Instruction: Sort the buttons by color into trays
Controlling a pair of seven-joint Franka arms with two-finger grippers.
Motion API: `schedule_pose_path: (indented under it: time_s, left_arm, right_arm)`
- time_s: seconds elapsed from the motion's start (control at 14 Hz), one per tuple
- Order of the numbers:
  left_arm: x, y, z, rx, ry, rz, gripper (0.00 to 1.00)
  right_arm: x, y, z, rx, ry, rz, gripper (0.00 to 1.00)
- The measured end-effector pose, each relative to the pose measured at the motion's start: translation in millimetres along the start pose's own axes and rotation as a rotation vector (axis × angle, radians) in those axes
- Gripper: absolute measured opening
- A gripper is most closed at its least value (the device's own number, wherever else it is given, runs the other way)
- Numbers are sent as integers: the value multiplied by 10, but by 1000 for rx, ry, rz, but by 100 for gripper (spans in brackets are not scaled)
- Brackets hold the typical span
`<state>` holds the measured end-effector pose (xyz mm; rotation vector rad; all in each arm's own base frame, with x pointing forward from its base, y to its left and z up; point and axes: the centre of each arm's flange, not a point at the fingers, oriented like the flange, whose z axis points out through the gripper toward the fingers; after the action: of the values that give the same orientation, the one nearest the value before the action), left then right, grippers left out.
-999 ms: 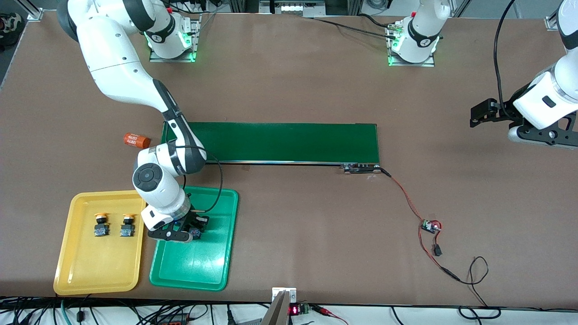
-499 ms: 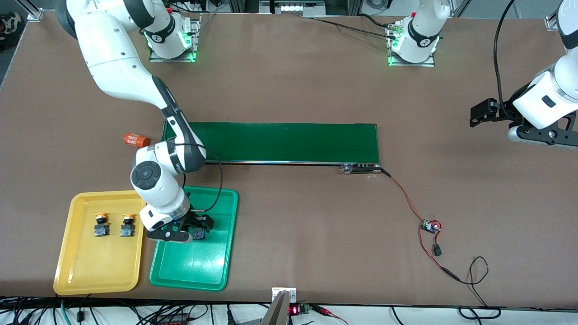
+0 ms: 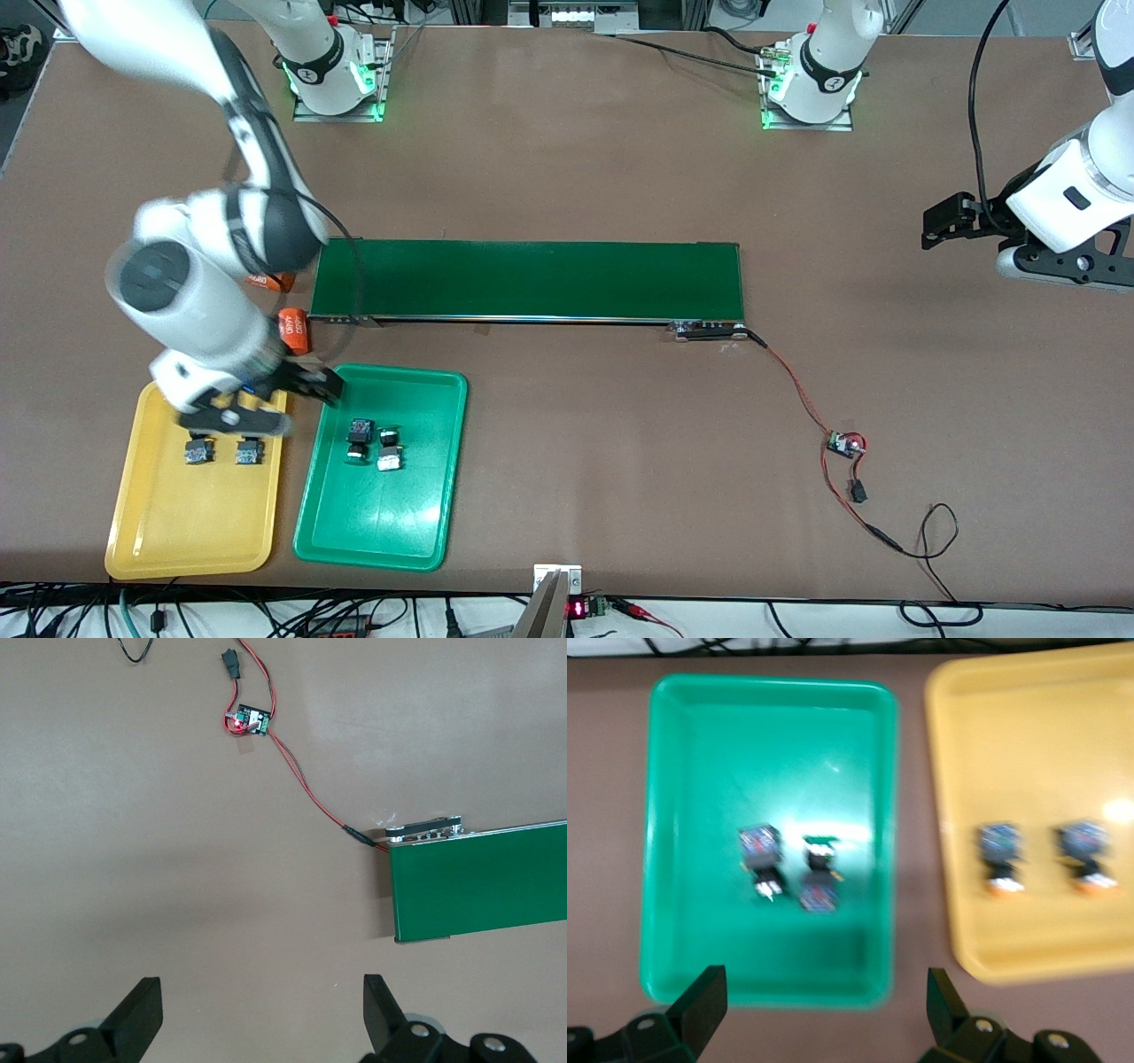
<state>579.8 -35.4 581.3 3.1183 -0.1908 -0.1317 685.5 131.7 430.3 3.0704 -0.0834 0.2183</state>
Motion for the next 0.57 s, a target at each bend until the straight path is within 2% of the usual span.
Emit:
schedule_pose_path:
  time_s: [0.36, 0.57]
  left_arm:
    - [0, 1, -1, 0, 0, 0, 100]
    - [-1, 0, -3, 0, 0, 0, 100]
  right_arm:
    - [-513, 1001, -1198, -48, -116, 15, 100]
    - [-830, 1504, -1621, -32, -160, 84, 100]
